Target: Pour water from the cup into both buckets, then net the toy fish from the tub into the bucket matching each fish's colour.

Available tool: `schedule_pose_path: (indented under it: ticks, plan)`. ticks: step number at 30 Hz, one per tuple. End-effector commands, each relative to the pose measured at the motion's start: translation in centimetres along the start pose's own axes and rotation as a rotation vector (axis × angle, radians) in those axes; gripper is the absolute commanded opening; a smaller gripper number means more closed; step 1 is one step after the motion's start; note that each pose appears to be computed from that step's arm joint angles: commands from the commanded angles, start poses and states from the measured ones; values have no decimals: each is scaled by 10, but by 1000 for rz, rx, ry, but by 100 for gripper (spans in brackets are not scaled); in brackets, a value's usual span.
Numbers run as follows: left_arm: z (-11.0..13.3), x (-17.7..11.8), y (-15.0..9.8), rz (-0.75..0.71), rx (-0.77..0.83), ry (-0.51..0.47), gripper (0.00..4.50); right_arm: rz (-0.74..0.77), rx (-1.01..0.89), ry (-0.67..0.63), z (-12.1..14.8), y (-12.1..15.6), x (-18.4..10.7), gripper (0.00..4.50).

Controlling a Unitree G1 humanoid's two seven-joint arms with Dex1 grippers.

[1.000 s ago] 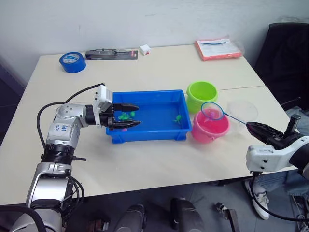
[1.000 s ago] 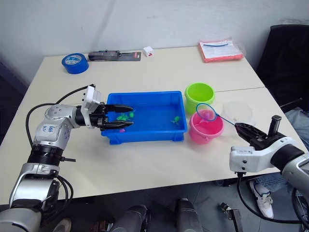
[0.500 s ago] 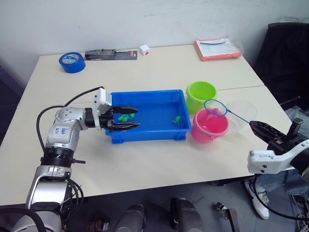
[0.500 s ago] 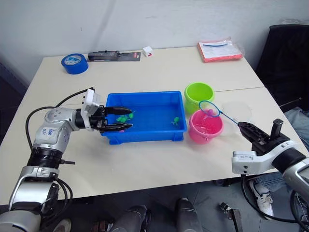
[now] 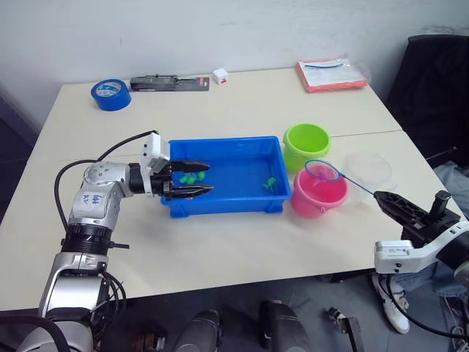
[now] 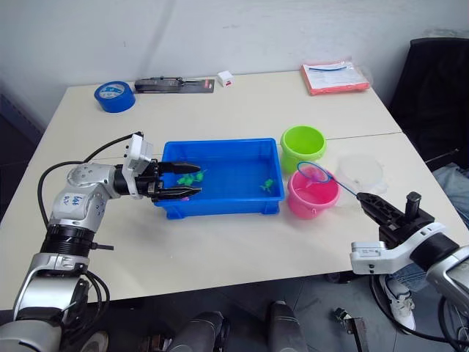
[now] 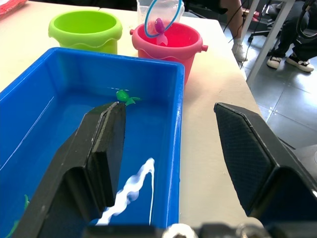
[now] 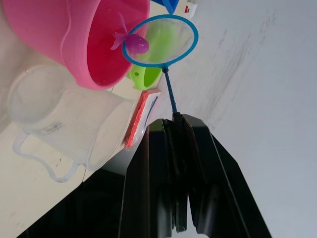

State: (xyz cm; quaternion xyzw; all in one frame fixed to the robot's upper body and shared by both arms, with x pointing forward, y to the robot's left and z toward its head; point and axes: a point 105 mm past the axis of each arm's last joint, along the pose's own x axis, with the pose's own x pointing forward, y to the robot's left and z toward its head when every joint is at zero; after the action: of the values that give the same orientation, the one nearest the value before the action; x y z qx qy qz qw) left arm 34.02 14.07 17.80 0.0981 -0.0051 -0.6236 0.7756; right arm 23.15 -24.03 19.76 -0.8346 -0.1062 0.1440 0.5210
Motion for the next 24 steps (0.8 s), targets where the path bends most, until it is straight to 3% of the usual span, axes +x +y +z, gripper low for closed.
schedule_pose_path:
  ticks: [1,10,24]
  plan:
    - [11,-6,0,14,38,-21,310,-57,-42,38,-11,-11,-5,78]
    - [10,-6,-1,21,40,-21,310,-145,-120,37,-11,-22,-5,78]
    - [10,-9,-2,30,40,-15,310,-126,-112,5,-5,-15,-3,78]
